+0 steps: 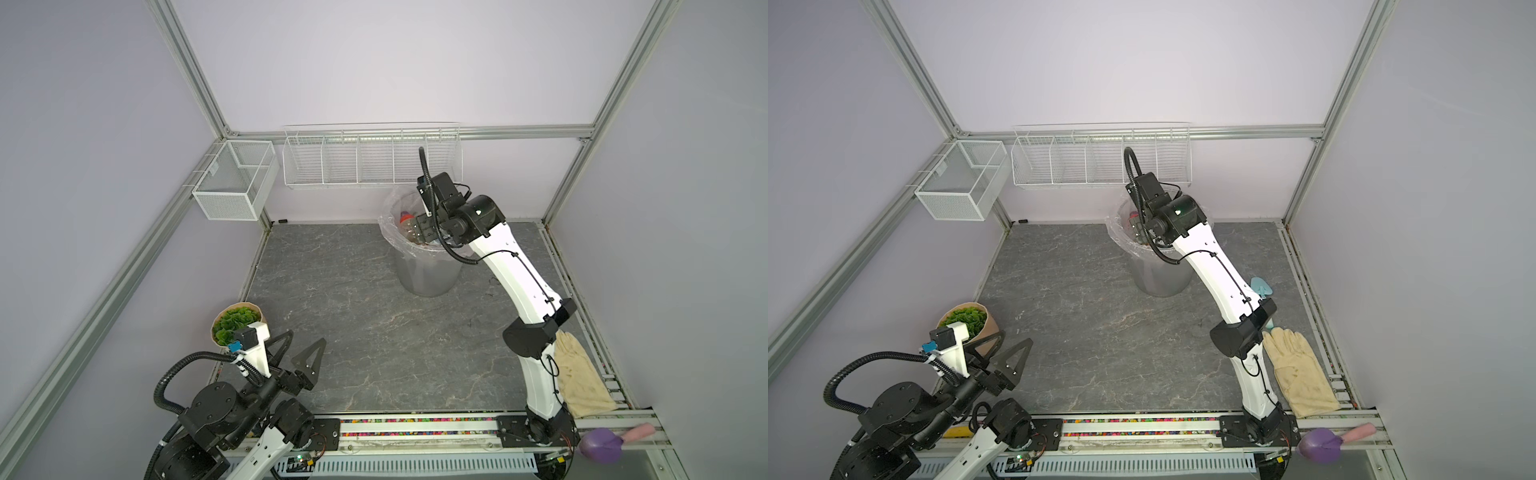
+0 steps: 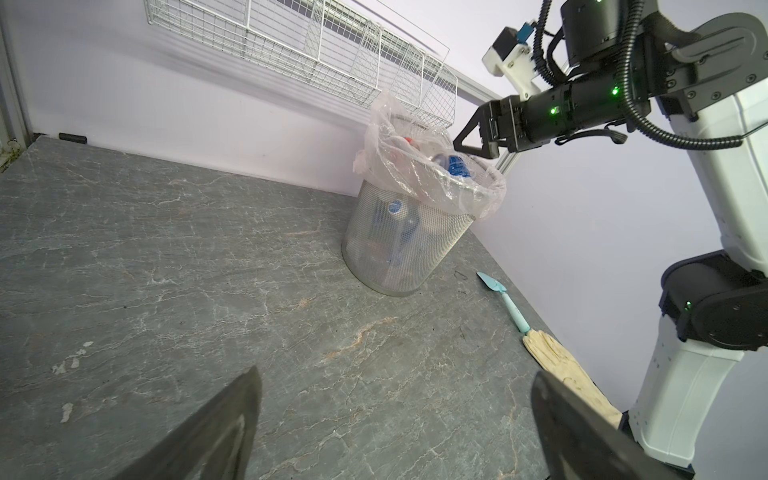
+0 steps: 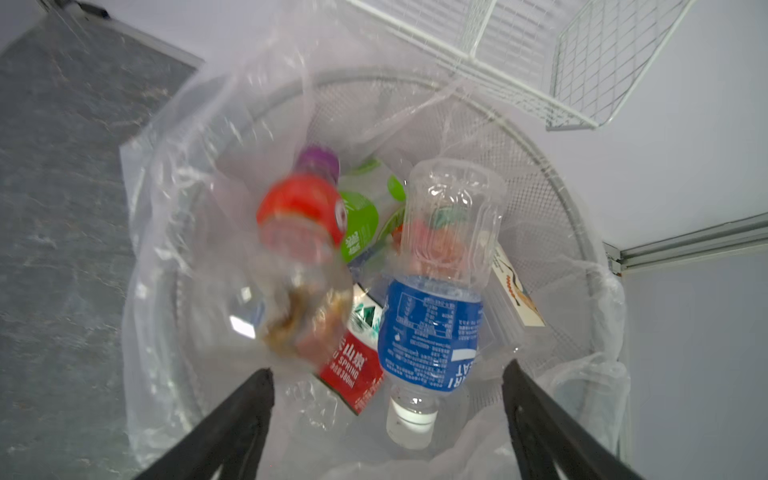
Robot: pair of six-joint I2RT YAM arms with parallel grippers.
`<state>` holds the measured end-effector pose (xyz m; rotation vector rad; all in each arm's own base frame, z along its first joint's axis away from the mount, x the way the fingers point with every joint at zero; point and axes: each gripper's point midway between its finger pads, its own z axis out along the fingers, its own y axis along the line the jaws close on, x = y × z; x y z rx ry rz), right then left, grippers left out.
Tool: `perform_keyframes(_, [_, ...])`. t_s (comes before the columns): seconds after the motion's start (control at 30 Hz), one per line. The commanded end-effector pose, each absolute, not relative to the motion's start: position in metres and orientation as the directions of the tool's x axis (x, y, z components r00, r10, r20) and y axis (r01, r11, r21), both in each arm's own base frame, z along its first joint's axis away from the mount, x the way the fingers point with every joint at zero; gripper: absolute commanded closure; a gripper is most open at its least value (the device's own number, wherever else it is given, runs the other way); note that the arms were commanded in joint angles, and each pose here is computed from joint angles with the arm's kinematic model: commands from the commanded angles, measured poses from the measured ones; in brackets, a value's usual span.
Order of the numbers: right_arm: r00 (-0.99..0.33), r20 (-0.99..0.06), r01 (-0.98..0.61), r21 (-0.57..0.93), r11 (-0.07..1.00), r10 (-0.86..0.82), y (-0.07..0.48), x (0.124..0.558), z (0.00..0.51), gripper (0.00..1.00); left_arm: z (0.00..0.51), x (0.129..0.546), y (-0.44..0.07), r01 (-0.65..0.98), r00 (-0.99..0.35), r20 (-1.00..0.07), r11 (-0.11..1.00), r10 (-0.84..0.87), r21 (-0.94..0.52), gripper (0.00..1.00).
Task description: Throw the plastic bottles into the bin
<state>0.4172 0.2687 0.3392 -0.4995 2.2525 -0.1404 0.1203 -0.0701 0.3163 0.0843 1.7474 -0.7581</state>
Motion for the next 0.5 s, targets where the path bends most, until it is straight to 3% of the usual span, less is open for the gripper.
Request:
perform_keyframes(0.0, [-0.437,-0.845,-0.27,-0.202,0.941,-0.307,0.246,0.373,0.428,0.12,0.307,0.124,-0.069,0.397,-0.351,-0.883,0.805,-0.311,-0.441,0.0])
perform_keyframes(0.47, [-0.388,-0.888,-0.33,-0.116,0.937,-0.246,0.229,0.331,0.456,0.11,0.306,0.126,-0.069,0.39,-0.355,-0.883,0.809,-0.308,-0.439,0.0])
